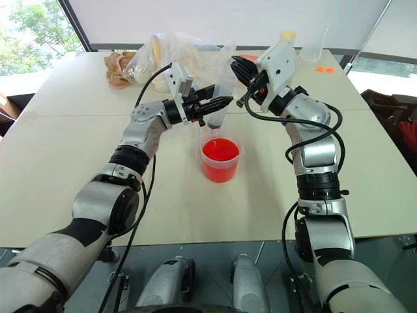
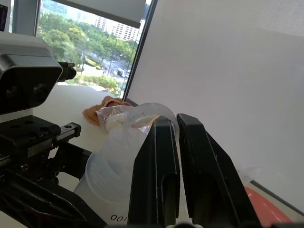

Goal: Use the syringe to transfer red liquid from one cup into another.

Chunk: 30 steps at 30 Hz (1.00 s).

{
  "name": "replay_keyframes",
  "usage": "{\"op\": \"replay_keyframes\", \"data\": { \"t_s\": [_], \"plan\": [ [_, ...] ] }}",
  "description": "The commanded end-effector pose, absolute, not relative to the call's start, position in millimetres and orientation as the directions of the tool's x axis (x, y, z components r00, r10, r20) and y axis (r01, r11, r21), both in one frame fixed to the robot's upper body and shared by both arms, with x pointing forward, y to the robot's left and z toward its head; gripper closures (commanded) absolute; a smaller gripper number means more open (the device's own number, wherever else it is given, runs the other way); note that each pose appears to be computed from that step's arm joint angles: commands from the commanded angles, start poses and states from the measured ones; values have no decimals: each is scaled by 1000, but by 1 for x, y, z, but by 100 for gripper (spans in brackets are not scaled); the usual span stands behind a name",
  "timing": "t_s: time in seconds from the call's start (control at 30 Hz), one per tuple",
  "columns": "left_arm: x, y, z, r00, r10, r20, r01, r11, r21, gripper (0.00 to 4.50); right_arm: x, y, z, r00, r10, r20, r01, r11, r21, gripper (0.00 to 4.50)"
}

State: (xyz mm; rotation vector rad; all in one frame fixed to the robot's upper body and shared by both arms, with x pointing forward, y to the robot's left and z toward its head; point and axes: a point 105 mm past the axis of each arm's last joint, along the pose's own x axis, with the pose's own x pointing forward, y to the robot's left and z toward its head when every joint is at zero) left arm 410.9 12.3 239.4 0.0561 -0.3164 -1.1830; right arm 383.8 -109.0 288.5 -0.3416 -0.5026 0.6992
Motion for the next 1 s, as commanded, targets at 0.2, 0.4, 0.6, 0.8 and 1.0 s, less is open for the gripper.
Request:
{"op": "replay_keyframes", "data": {
  "t_s": [0.2,0.4,0.6,0.8,1.0],
  "plan": [
    [407,18,309,324,-859,397,841,454,295,314,380,-92,261,616,754,227,-616,641,-458,413],
    [404,23,316,307,-844,440,868,438,234,314,373,-122,287,646,679,350,-569,733,-373,206],
    [407,29,318,328,-835,441,873,447,197,314,366,-160,291,707,607,362,-521,794,-315,206],
    [442,52,316,622,-762,182,774,634,8,314,328,-185,301,683,678,271,-603,733,-315,206],
    [441,108,281,710,-606,-359,565,794,-223,314,265,-131,291,420,907,26,-852,404,-334,206]
  ]
}}
